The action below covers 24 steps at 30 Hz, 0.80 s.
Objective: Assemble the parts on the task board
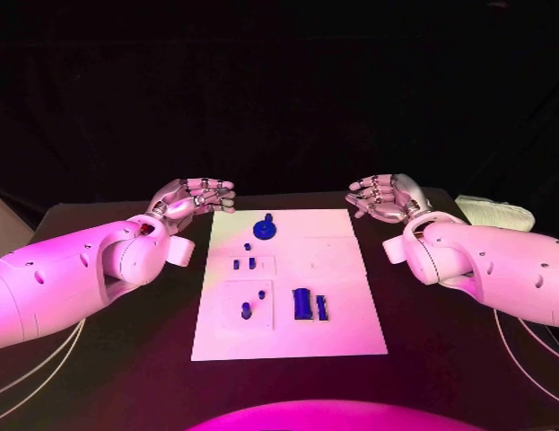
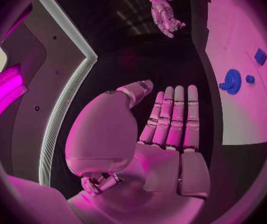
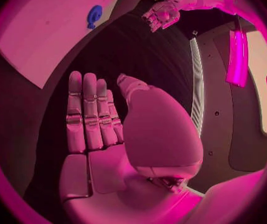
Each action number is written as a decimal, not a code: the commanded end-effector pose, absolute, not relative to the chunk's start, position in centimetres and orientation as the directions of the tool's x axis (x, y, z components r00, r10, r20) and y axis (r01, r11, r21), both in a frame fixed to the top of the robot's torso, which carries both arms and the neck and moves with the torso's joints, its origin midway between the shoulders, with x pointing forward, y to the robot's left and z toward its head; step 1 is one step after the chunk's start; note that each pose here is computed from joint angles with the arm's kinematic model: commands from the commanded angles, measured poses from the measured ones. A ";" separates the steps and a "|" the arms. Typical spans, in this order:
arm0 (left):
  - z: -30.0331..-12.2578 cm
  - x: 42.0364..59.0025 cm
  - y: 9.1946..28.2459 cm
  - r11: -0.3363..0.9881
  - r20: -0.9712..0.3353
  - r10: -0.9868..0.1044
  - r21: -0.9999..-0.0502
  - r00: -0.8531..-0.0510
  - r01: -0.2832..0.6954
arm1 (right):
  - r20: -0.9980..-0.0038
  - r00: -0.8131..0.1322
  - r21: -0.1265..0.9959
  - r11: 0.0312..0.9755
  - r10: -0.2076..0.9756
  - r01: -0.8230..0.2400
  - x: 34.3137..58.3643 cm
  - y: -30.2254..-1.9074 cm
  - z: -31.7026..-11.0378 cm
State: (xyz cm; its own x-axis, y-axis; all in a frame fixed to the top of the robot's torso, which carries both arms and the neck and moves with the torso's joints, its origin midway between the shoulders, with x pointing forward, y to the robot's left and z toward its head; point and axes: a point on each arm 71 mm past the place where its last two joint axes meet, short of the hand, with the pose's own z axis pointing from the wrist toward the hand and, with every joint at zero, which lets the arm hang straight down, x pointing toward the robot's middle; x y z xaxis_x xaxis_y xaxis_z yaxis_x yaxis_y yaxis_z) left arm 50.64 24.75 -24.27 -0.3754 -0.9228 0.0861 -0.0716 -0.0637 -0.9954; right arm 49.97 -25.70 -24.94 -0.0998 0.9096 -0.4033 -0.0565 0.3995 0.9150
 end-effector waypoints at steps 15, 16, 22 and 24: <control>-23.6 49.0 22.1 -0.054 0.060 -0.971 -0.998 -0.230 -0.033 | -0.116 -0.047 0.993 0.115 0.992 -0.026 47.4 -21.1 -23.3; -23.6 48.8 21.9 -0.052 0.057 -0.975 -0.998 -0.212 -0.029 | -0.094 -0.042 0.995 0.093 0.995 -0.022 47.2 -20.7 -23.2; -23.0 47.5 20.4 -0.033 0.034 -0.994 -0.999 -0.105 -0.010 | -0.004 -0.021 1.000 0.003 1.000 -0.002 46.3 -19.4 -22.5; -22.8 47.1 20.1 -0.027 0.027 -0.996 -1.000 -0.080 -0.007 | 0.007 -0.018 1.000 -0.007 1.000 0.000 46.2 -19.3 -22.4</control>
State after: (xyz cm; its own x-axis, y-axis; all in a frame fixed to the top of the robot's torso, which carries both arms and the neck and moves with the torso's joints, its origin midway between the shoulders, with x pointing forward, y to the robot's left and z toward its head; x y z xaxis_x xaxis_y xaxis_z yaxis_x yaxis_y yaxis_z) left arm 47.17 19.41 -23.08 -0.2186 -0.9730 0.0742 -0.0444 -0.0661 -0.9968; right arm 46.31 -19.03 -22.50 -0.0735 0.9969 -0.0279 0.0038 0.0283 0.9996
